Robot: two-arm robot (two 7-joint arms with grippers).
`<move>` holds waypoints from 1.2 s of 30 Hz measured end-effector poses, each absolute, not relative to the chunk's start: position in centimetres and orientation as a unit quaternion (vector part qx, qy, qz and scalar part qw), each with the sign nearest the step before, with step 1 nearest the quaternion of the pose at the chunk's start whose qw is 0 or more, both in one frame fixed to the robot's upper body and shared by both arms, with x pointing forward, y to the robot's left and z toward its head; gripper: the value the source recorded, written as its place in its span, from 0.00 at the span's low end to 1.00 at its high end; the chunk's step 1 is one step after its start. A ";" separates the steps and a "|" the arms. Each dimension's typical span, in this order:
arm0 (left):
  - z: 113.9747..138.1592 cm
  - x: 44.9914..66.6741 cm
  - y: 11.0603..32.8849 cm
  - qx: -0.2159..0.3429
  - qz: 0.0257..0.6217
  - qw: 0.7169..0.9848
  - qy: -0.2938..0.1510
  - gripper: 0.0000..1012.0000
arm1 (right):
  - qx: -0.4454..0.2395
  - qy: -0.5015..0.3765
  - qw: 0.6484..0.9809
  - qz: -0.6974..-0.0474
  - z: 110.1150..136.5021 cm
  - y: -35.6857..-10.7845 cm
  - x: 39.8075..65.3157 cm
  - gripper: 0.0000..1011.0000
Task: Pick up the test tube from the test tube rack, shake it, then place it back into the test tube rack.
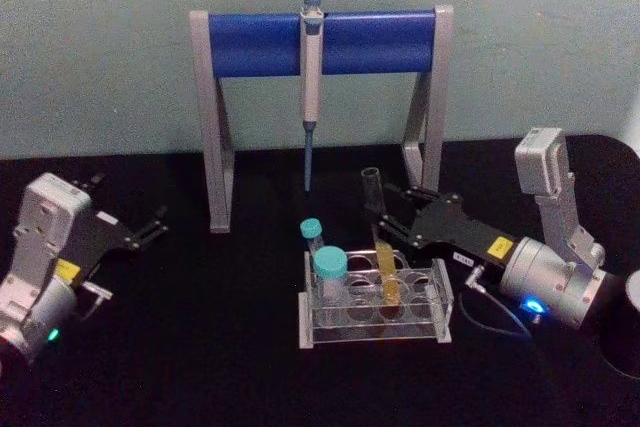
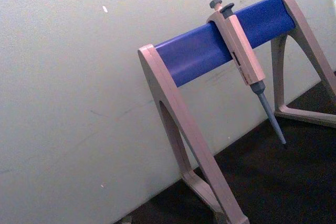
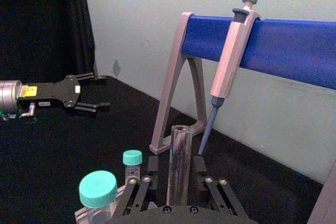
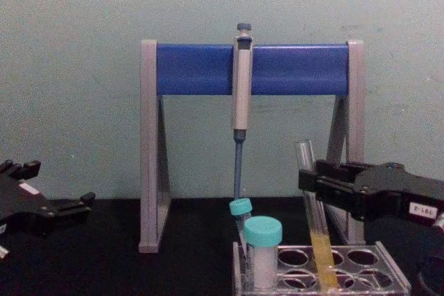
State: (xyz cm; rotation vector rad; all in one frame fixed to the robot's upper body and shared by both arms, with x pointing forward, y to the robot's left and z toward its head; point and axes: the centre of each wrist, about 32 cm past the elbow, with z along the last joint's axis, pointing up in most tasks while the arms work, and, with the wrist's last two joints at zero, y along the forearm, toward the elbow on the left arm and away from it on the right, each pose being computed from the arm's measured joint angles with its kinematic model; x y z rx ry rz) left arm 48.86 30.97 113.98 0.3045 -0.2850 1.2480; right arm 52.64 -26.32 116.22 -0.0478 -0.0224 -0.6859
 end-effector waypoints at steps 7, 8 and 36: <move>114.0 48.9 31.0 0.141 0.580 0.791 -0.132 0.99 | -0.023 -0.011 0.941 -0.336 116.2 -26.3 52.6 0.60; 114.0 48.9 31.0 0.141 0.580 0.791 -0.132 0.99 | -0.023 -0.011 0.941 -0.336 116.2 -26.3 52.6 0.62; 114.0 48.9 31.0 0.141 0.580 0.791 -0.132 0.99 | 0.004 -0.032 0.937 -0.347 116.4 -26.5 52.3 0.99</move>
